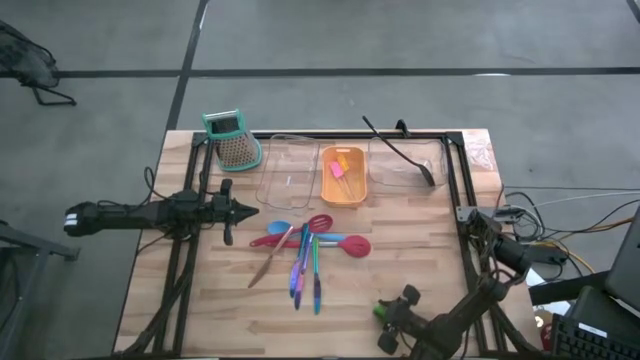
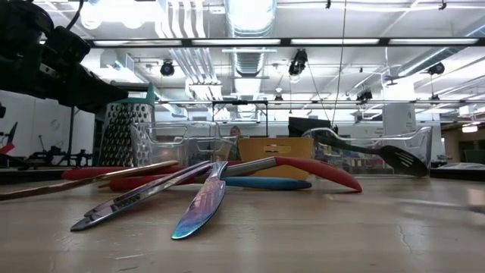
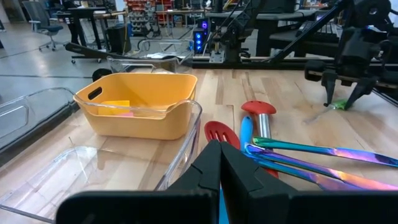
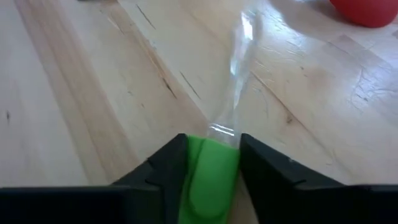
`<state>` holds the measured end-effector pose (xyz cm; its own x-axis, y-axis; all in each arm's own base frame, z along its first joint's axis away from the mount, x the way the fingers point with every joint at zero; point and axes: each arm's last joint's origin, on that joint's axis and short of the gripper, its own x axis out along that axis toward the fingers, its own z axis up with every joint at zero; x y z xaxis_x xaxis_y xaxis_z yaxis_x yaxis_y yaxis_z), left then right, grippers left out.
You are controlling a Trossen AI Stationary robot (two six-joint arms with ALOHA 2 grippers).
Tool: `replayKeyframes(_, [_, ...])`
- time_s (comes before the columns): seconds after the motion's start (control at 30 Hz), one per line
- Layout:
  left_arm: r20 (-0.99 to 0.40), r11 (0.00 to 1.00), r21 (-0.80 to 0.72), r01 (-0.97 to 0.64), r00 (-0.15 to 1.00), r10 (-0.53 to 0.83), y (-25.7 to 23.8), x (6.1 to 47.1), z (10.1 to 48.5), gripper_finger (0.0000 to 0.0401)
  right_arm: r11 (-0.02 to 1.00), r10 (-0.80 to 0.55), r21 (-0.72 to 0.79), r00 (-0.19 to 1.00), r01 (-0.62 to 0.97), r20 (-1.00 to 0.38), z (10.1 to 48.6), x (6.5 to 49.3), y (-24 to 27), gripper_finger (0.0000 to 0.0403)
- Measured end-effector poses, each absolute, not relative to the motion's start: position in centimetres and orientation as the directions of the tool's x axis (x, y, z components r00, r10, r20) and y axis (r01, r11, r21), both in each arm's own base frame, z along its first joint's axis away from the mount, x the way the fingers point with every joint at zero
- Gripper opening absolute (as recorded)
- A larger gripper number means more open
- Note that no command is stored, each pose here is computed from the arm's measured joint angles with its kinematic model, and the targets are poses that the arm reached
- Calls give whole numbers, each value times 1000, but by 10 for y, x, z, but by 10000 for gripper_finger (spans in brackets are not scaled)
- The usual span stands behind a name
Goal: Pick & Place Kitchen Items
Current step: Put the green spatula into the orange bin
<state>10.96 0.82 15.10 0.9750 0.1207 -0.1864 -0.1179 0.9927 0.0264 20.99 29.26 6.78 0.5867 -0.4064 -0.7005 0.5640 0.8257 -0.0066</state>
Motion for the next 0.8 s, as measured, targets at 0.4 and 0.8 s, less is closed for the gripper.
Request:
replayKeyframes(0.4, [-187, 993, 26, -118, 975, 121, 8, 110, 151, 5, 826, -443, -56, 585, 561, -679, 78, 206, 286, 31])
replayKeyframes(0.8, [-187, 993, 26, -118, 975, 121, 8, 110, 151, 5, 813, -473, -54, 602, 580, -644, 128, 210, 267, 31])
